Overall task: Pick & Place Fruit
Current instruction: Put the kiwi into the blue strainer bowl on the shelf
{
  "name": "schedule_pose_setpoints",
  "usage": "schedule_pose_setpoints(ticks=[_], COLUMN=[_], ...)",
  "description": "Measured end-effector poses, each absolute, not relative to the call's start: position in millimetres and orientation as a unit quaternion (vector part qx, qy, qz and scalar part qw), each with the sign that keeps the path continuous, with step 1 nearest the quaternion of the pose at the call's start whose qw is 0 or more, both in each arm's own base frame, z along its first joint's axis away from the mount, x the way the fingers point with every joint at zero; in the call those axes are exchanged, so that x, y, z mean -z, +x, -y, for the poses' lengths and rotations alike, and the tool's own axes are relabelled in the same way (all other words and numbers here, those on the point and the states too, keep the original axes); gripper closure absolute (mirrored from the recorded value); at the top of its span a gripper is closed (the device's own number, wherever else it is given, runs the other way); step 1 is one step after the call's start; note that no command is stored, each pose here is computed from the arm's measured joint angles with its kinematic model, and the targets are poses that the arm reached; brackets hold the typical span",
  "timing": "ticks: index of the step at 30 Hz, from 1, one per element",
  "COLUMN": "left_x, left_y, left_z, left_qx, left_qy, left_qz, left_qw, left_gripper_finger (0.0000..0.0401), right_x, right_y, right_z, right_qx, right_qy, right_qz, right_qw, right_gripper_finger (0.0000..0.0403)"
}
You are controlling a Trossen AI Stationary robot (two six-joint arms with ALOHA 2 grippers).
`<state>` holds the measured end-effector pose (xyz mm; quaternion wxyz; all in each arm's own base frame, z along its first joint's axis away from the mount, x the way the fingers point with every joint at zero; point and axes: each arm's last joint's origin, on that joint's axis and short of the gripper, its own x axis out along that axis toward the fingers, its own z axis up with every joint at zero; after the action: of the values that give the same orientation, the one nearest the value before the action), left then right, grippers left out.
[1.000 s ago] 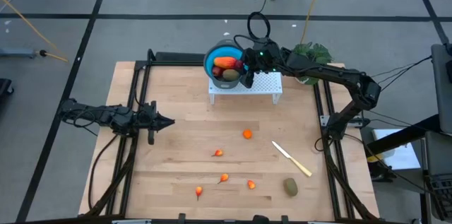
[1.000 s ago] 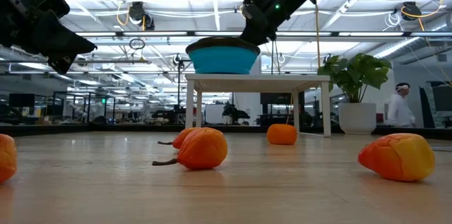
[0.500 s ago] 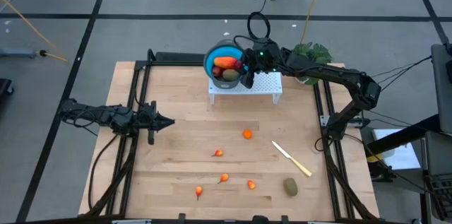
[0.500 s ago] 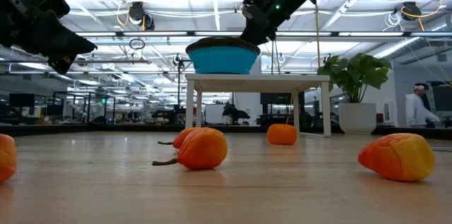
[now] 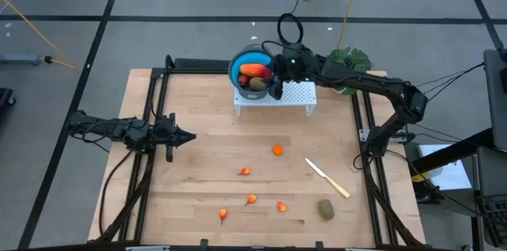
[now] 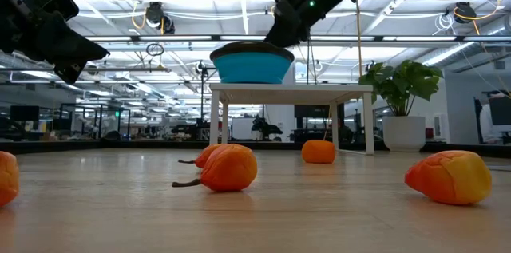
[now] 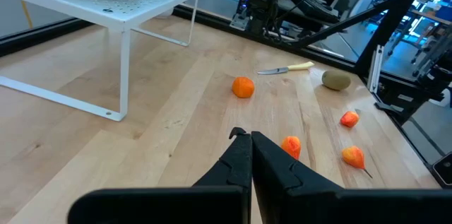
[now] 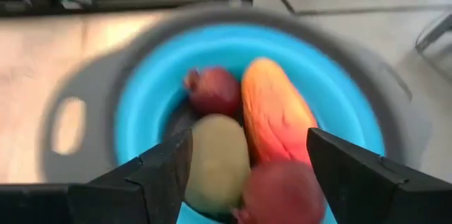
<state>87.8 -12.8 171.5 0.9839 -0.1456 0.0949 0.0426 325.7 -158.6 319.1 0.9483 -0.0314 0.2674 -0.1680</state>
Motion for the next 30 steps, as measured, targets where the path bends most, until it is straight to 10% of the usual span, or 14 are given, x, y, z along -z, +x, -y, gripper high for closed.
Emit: schedule_pose_setpoints(ticks=[30], left_x=[-169], left_y=[87], left_z=[13], left_qx=[-0.042], left_qy=[-0.124], left_qz=[-0.109], left_qw=[0.985], left_gripper_finger=[0.0395], right_x=[-353], right_y=[323], right_z=[-6], right_qx=[0.075], right_qy=[-0.023], right_qz=[-0.255], right_qw=[0.964], right_gripper_finger=[0.0394])
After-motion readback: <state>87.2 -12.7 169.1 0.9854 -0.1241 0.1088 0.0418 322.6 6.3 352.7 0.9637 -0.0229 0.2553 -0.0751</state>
